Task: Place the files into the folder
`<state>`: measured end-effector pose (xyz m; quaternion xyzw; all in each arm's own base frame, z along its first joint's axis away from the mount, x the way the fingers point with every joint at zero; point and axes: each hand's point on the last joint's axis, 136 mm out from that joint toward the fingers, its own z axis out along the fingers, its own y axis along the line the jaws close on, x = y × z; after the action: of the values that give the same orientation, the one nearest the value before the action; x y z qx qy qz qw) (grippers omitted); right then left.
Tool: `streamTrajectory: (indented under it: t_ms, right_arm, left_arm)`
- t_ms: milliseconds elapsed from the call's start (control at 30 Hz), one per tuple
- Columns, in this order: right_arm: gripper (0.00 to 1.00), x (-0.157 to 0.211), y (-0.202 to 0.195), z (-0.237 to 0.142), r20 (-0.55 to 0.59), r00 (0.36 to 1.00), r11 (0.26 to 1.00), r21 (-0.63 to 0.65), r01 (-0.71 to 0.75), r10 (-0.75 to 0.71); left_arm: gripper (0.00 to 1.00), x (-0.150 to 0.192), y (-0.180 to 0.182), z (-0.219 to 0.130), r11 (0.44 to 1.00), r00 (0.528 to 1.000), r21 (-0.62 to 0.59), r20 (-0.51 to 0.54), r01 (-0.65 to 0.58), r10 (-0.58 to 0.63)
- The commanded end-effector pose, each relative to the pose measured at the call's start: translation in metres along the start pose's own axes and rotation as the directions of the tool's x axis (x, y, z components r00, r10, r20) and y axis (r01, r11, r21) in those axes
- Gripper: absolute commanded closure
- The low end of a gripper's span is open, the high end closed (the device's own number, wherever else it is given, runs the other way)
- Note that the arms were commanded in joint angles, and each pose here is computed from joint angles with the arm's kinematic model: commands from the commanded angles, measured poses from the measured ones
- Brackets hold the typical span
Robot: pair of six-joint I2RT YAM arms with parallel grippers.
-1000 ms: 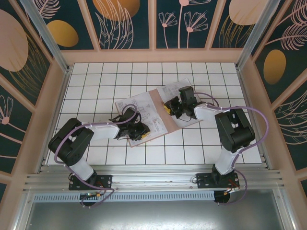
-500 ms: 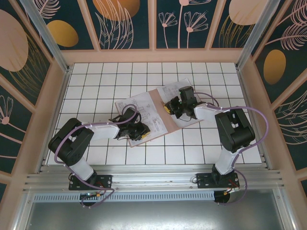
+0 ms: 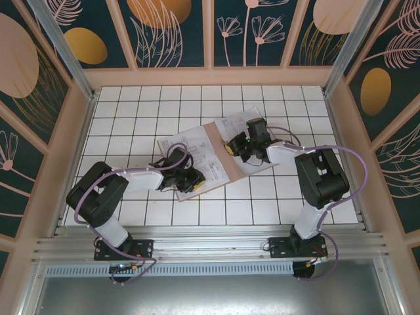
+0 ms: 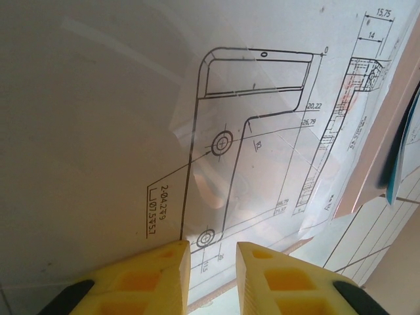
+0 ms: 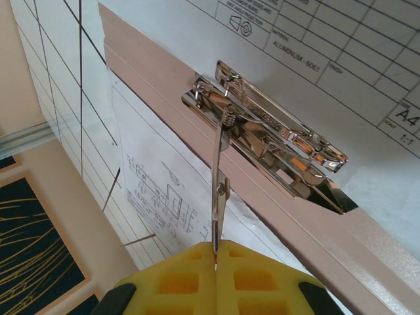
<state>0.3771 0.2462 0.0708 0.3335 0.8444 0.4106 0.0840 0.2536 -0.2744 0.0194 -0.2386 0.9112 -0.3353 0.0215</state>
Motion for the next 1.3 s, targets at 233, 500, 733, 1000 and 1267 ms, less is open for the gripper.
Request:
streamTrajectory:
  t_ms: [233,500,733,1000,1267]
  right_arm:
    - [1.0,-0.001,-0.057,0.004,-0.009,1.0,0.995,0.099,0.0,0.001]
    - [1.0,-0.005,-0.091,0.001,0.015,1.0,0.985,0.171,-0.017,0.015]
    - [1.0,-0.012,-0.103,0.002,0.027,1.0,0.976,0.215,-0.019,0.013]
    - [1.0,-0.019,-0.115,0.003,0.033,0.999,0.964,0.264,-0.025,0.017]
    - [1.0,-0.022,-0.126,0.001,0.051,0.998,0.942,0.331,-0.051,0.036]
  left_arm:
    - [0.76,0.006,0.016,-0.003,0.999,0.999,-0.026,0.003,0.048,-0.048]
    - [0.77,0.006,0.02,-0.004,0.998,0.998,-0.031,0.009,0.057,-0.057]
    - [0.78,0.007,0.027,-0.005,0.996,0.997,-0.049,0.015,0.074,-0.073]
    - [0.8,0.008,0.036,-0.005,0.993,0.996,-0.072,0.02,0.094,-0.092]
    - [0.81,0.008,0.039,-0.006,0.992,0.995,-0.079,0.026,0.098,-0.096]
